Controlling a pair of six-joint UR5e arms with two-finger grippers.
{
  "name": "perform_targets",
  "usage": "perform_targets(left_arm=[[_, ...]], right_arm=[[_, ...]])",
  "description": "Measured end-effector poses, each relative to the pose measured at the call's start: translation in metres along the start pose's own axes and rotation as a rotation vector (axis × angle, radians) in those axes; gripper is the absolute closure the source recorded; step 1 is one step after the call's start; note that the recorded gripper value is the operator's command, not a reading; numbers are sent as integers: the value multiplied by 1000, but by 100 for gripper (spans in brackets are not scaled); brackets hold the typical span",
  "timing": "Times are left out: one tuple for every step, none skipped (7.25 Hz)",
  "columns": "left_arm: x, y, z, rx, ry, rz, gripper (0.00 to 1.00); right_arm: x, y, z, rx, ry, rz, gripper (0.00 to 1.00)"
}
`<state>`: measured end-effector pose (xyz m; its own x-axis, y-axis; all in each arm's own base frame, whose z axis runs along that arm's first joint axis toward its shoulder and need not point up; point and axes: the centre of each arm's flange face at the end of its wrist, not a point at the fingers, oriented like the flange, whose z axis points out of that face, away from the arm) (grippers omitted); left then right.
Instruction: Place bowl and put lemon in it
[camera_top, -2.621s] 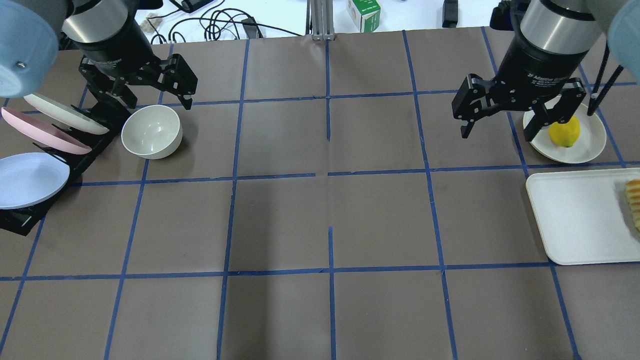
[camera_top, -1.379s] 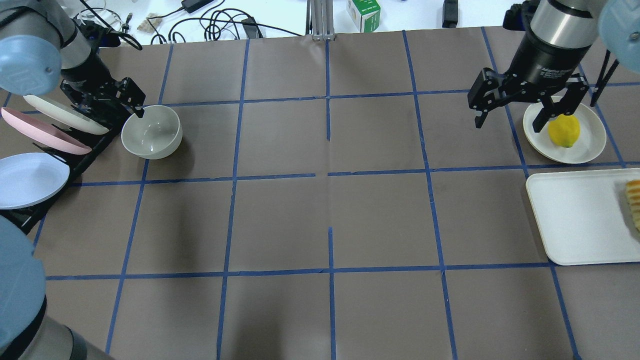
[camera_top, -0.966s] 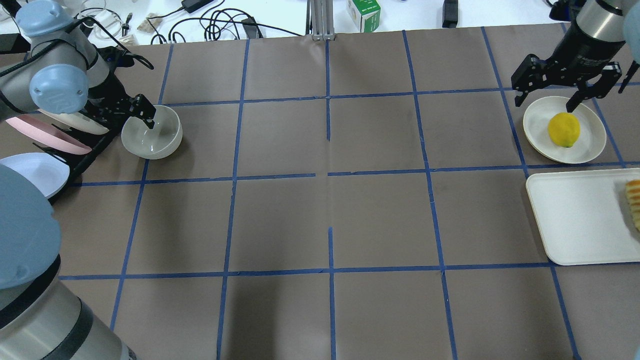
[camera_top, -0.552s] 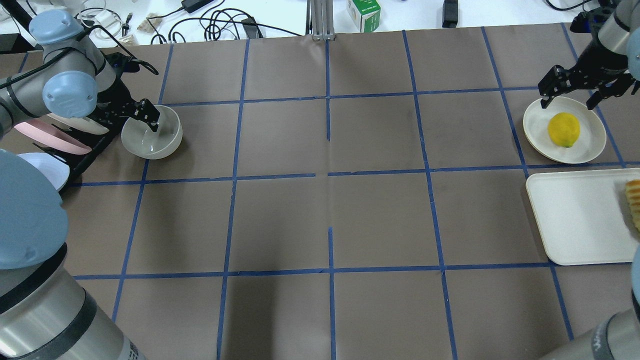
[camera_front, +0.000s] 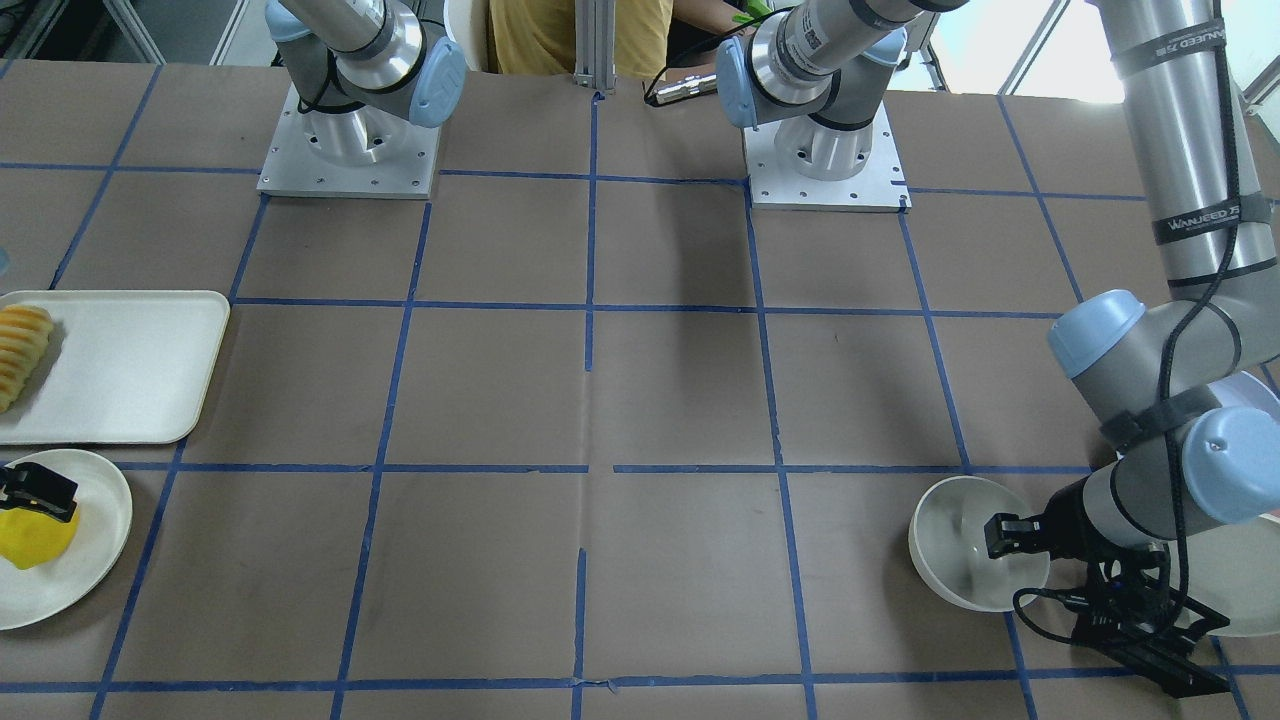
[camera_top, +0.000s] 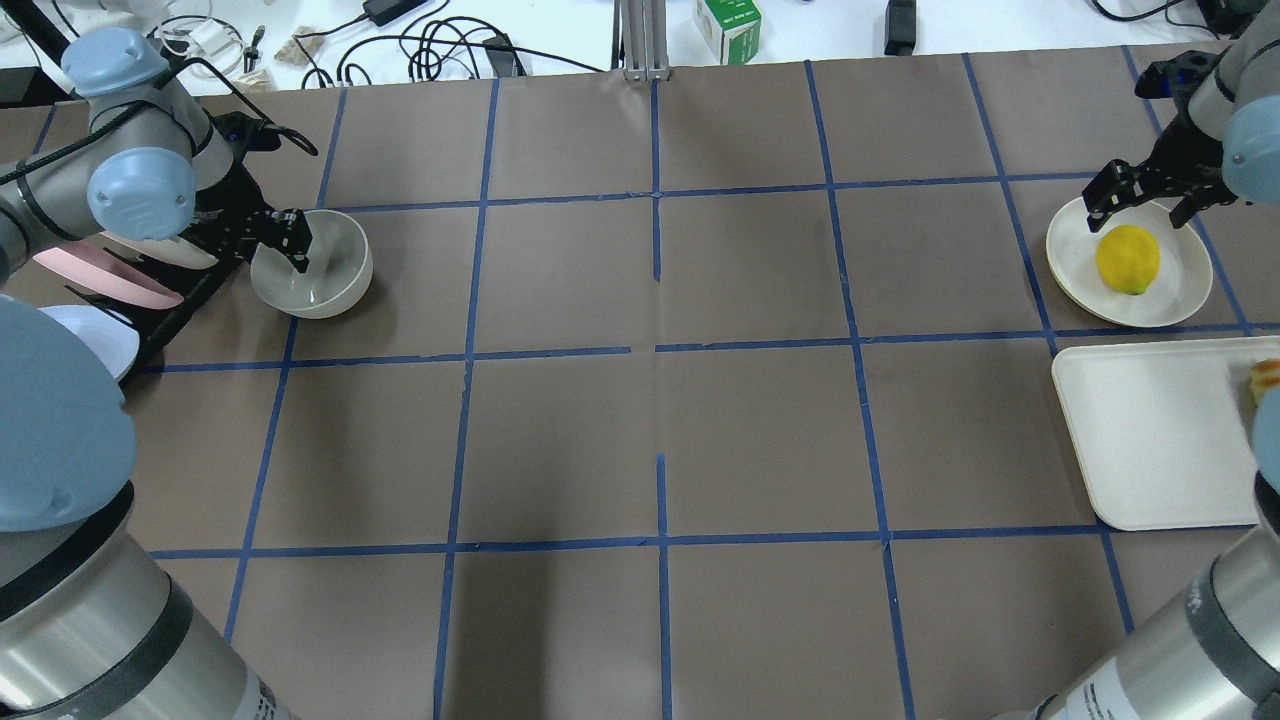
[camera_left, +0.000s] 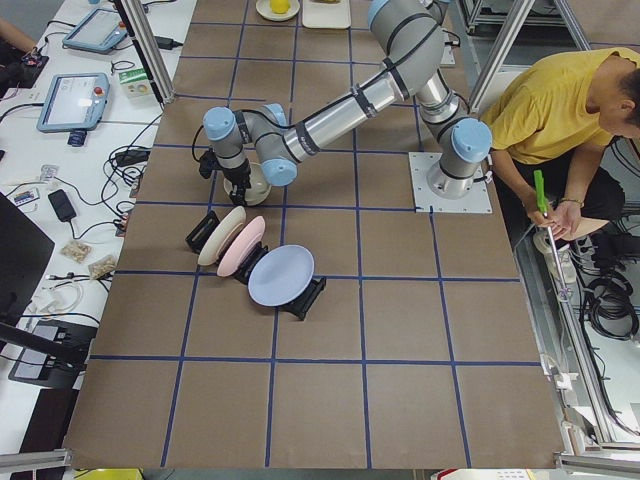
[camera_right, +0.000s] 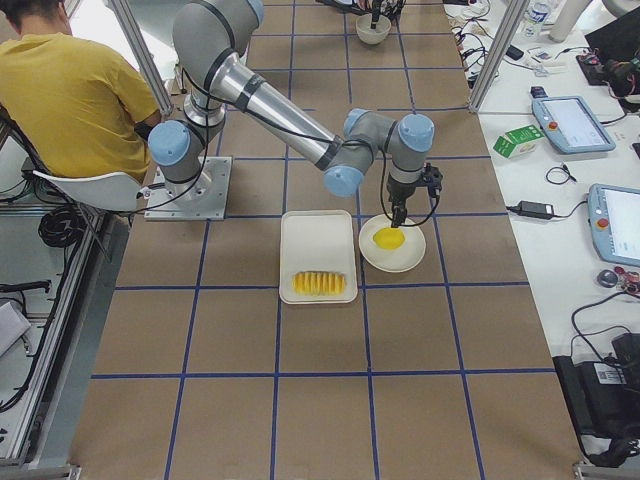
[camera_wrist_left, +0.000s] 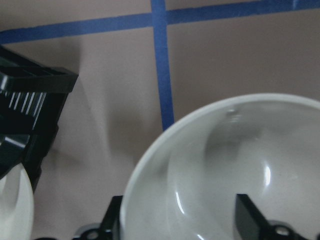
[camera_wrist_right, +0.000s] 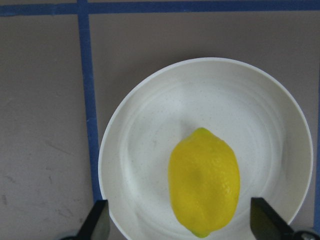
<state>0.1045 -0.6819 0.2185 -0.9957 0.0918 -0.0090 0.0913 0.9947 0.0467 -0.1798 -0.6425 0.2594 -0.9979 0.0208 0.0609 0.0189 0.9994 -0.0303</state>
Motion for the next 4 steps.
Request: perform_targets(left_arm=[[-1,-1,-2,4,-2,4,100],[-1,-1,-4,6,-2,7,100],[0,0,-9,10,-4,8,100],[6,0,-16,12,-3,11,100]], right_arm=[[7,-1,9,3,2,2,0],[14,-3,19,7,4,6,0],[17,-5,30,10,6,4,0],[17,-5,41,4,1,4,22]])
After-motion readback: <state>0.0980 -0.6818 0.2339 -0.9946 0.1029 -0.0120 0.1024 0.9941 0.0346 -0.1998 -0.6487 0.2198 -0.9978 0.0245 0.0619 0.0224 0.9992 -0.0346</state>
